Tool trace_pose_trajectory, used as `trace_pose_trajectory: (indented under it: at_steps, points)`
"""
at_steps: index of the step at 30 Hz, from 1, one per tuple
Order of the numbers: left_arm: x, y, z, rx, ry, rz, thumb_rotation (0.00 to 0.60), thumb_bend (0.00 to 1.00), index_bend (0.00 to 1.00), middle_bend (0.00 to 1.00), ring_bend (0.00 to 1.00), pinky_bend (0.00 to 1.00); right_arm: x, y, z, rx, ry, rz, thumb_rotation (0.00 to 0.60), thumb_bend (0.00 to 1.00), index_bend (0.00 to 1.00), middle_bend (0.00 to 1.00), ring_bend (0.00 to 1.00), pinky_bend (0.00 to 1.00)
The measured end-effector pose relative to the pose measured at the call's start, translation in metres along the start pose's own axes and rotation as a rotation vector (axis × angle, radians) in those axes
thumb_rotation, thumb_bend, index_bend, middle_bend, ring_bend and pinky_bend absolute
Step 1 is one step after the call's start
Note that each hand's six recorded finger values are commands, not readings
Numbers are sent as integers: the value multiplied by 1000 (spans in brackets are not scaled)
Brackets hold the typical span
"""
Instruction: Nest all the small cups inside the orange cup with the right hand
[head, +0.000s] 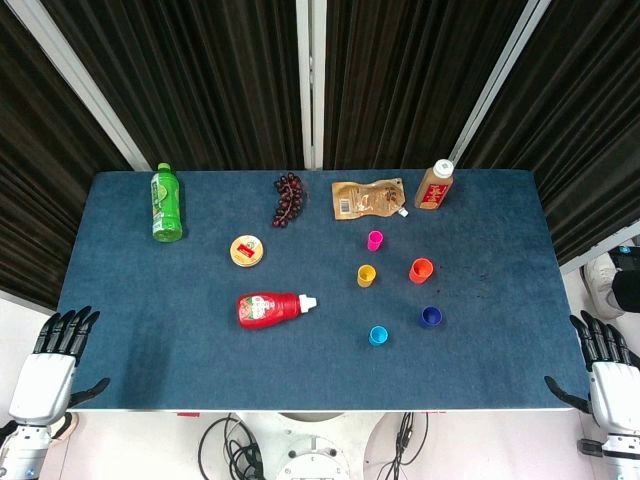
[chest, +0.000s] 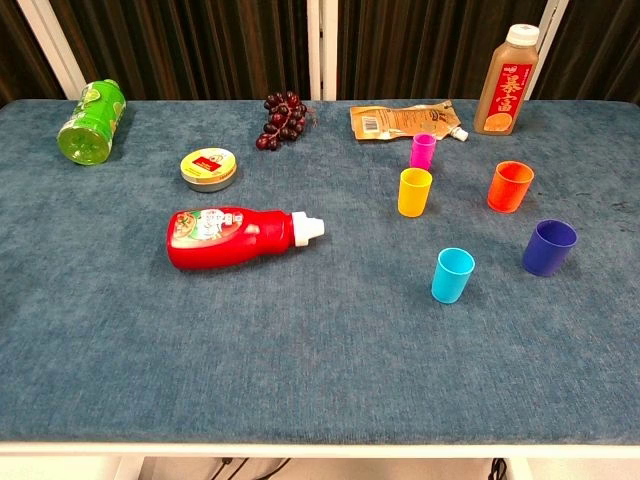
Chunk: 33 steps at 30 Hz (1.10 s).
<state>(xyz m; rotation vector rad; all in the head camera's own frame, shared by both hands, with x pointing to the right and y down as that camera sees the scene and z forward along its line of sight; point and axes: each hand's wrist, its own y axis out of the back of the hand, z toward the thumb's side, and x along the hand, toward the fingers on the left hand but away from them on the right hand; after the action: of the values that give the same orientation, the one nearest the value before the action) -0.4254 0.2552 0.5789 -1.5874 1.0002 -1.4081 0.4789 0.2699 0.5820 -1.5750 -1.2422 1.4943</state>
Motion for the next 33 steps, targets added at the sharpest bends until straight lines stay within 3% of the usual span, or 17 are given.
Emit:
trace_pose_trajectory:
  at_steps: [18, 33]
  points:
    - [2, -1, 1, -7, -5, -8, 600, 101, 9, 0, 0, 0, -9, 0, 8, 29, 33, 40, 600, 112, 0, 0, 0, 0]
    - [-3, 4, 5, -12, -12, 18, 600, 101, 9, 0, 0, 0, -56, -6, 83, 148, 246, 107, 600, 113, 0, 0, 0, 0]
